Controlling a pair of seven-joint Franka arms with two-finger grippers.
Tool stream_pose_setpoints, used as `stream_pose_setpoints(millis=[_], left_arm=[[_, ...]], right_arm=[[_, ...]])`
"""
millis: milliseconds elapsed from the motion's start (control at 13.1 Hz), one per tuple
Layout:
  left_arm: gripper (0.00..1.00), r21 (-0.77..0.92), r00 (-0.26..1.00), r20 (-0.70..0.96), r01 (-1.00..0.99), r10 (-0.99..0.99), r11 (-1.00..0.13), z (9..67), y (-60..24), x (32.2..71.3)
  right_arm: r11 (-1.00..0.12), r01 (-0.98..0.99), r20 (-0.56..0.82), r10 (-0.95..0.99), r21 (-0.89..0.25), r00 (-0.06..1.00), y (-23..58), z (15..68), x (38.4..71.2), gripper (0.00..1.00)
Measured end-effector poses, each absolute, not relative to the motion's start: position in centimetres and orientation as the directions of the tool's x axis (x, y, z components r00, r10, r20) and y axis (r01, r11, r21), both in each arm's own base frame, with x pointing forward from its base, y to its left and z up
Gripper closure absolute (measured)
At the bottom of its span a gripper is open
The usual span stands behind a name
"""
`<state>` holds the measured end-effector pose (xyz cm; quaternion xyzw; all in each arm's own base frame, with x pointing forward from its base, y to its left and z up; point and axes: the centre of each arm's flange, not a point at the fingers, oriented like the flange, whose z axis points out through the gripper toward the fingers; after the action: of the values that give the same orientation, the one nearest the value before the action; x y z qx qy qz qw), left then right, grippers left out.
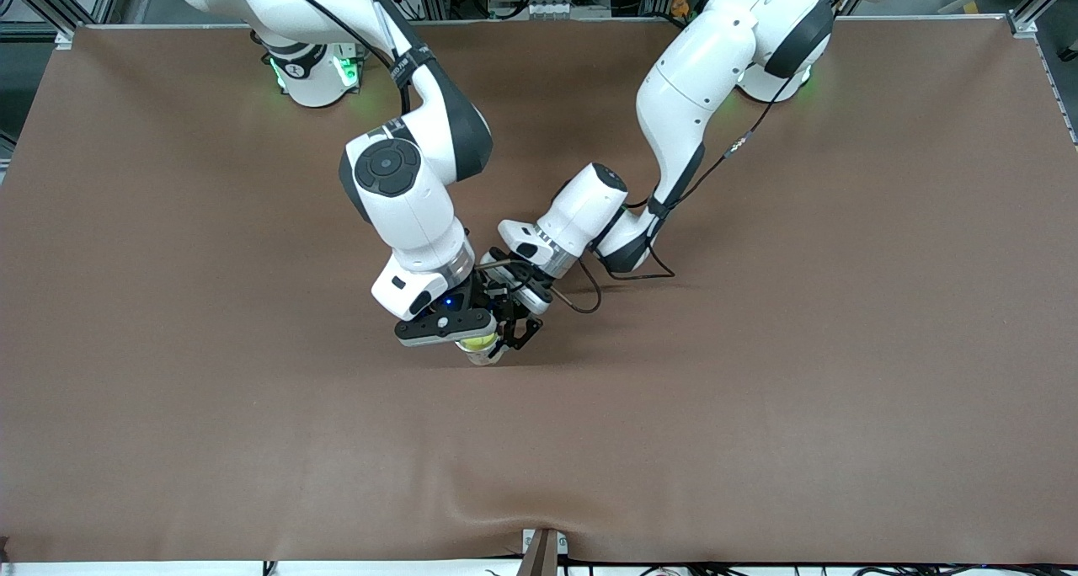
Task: Insert tennis ball vertically with right arm
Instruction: 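Push the second ball into the can and open the right gripper, then withdraw the right gripper while the left gripper sets the can down and opens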
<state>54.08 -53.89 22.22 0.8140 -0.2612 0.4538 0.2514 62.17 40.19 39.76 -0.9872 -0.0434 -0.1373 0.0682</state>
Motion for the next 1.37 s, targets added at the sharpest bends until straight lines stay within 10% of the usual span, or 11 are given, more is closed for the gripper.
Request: stream_pose_setpoints(millis=[381,915,1373], left_arm=[[0.21,0.172,0.452,0.87,-0.653,-0.197,-0.737,22.2,-53.9,54.1],[0.21,0.172,0.452,0.87,-0.653,-0.198,-0.738,22.2,-53.9,54.1],[0.0,0.208,0.509,0.838,-0.633,-0.198,-0.746,21.2,-54.6,53.3]], right_arm=[[-0.987,0.103,0.276,0.066,-0.121,0.959,40.1,39.7,62.2,0.0],[-0.993,0.07,0.236,0.046,-0.095,0.971,37.6,41.2,63.0,0.0],[-0.996,0.041,0.143,0.03,-0.079,0.989,28.6,49.4,63.7,0.0]])
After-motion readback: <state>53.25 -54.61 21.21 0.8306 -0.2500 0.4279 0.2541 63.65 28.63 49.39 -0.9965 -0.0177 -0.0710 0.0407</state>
